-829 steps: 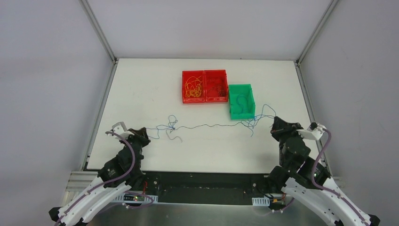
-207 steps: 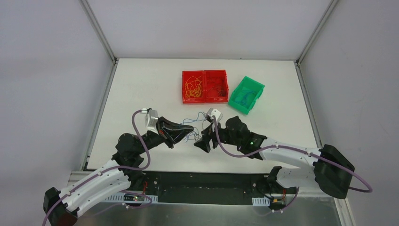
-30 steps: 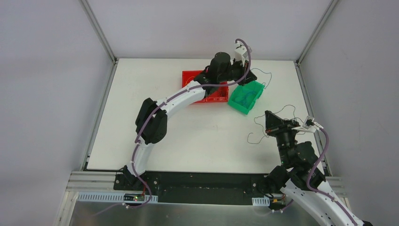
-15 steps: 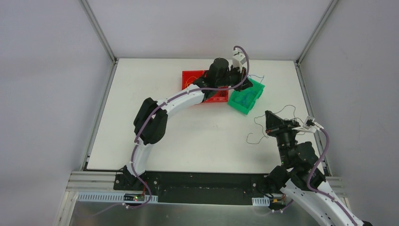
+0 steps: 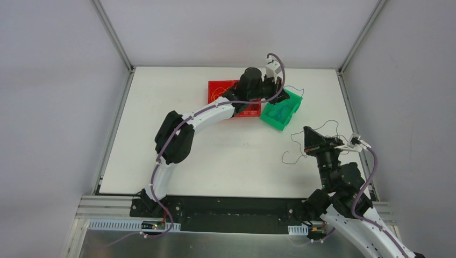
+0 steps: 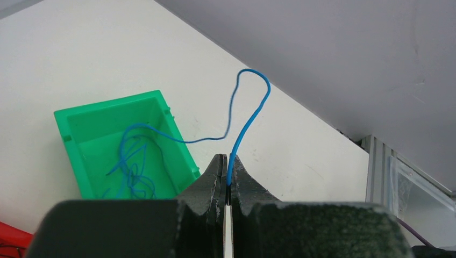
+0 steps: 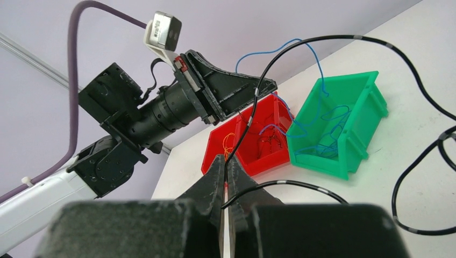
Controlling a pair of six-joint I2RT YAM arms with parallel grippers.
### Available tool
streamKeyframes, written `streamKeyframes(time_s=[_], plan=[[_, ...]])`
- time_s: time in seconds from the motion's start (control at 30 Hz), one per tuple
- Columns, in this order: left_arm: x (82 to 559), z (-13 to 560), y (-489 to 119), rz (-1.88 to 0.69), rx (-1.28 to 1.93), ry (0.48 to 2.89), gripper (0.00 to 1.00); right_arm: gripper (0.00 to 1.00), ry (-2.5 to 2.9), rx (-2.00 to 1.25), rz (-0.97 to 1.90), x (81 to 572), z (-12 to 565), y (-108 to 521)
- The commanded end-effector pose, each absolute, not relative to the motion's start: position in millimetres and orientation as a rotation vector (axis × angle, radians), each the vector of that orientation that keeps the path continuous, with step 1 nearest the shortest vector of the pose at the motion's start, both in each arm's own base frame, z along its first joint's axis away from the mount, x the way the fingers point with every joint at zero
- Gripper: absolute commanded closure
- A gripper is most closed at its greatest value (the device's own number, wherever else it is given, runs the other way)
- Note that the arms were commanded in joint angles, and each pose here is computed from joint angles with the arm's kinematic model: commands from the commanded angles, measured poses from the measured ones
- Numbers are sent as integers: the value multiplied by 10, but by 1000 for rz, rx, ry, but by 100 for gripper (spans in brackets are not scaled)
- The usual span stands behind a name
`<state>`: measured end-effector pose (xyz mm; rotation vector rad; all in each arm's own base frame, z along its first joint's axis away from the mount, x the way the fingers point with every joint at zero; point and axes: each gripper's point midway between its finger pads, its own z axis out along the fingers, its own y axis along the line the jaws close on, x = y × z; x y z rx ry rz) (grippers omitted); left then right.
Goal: Untangle the cables
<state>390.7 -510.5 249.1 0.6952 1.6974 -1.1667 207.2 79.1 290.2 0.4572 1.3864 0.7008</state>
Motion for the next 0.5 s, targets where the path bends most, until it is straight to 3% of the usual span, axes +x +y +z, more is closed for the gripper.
streamKeyframes(time_s=[0.0, 0.47], plan=[[3960, 2389, -5182, -1172, 692, 1676, 100, 100, 1350, 475, 725, 2047, 2996, 759], [4642, 1278, -5121, -1035, 386, 2030, 100, 100, 1356, 475, 725, 2060, 2979, 774]])
